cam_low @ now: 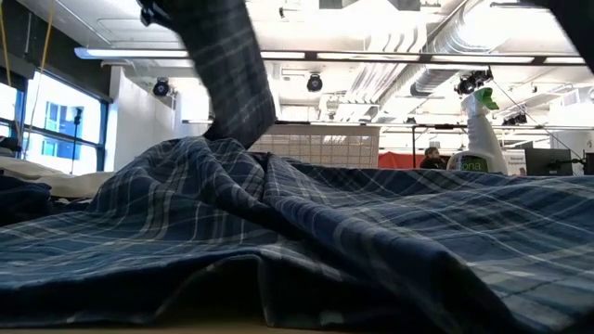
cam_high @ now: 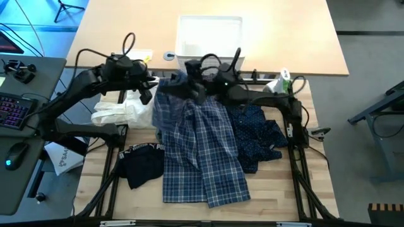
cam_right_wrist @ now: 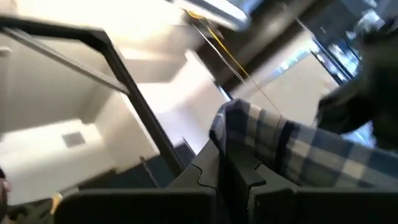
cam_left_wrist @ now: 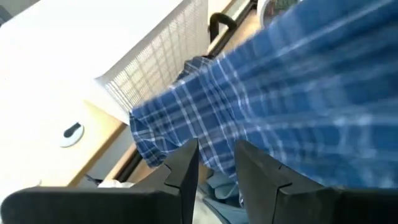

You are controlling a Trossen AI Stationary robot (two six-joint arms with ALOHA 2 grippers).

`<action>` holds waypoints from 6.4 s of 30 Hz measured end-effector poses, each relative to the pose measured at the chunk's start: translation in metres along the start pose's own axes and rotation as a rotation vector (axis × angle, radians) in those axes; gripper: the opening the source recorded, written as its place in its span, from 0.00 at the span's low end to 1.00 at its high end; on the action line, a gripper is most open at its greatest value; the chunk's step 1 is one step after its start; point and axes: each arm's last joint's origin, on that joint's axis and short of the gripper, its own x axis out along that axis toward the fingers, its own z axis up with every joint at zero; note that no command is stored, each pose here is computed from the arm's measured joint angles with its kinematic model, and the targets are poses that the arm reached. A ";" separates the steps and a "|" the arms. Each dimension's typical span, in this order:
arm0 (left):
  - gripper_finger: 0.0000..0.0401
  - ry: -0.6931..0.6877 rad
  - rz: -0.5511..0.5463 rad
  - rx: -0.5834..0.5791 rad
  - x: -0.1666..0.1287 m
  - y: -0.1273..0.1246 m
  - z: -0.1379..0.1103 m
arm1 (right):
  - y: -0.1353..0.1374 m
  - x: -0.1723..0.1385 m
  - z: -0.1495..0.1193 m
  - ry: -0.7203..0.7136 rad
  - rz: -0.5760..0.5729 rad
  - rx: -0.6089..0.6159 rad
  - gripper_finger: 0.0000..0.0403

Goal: Fold Laundry from Bin
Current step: Fold the checkered blue polo

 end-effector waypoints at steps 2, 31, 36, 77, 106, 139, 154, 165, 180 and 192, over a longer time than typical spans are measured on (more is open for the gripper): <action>0.22 -0.012 0.000 0.006 -0.004 0.000 -0.001 | -0.005 -0.003 0.004 -0.023 0.013 -0.032 0.00; 0.22 -0.190 -0.426 0.209 0.050 -0.054 -0.017 | 0.158 -0.055 0.093 -0.225 -0.618 -0.562 0.00; 0.22 -0.264 -0.510 0.230 0.053 -0.076 -0.008 | 0.153 -0.061 0.105 -0.234 -0.614 -0.624 0.00; 0.00 -0.182 0.906 0.190 0.088 -0.137 -0.053 | 0.135 -0.152 0.093 0.612 -0.743 -0.089 0.00; 0.22 0.354 0.174 -0.699 -0.015 -0.070 -0.099 | 0.027 -0.172 -0.003 1.041 -0.777 0.067 0.00; 0.42 0.615 0.295 -0.799 0.192 0.080 -0.103 | 0.045 -0.144 -0.030 1.079 -0.630 -0.010 0.00; 0.00 0.381 0.253 -0.491 0.137 0.065 -0.051 | 0.040 -0.139 -0.028 1.008 -0.693 -0.011 0.00; 0.00 0.037 0.371 -0.343 0.044 0.095 0.004 | -0.006 -0.088 -0.053 0.703 -0.578 0.008 0.00; 0.00 0.173 0.231 -0.138 0.092 0.124 -0.007 | 0.076 -0.025 -0.026 -0.145 0.364 -0.241 0.00; 0.00 0.157 0.244 -0.051 0.090 0.127 -0.004 | -0.033 -0.060 -0.067 0.160 -0.873 0.168 0.00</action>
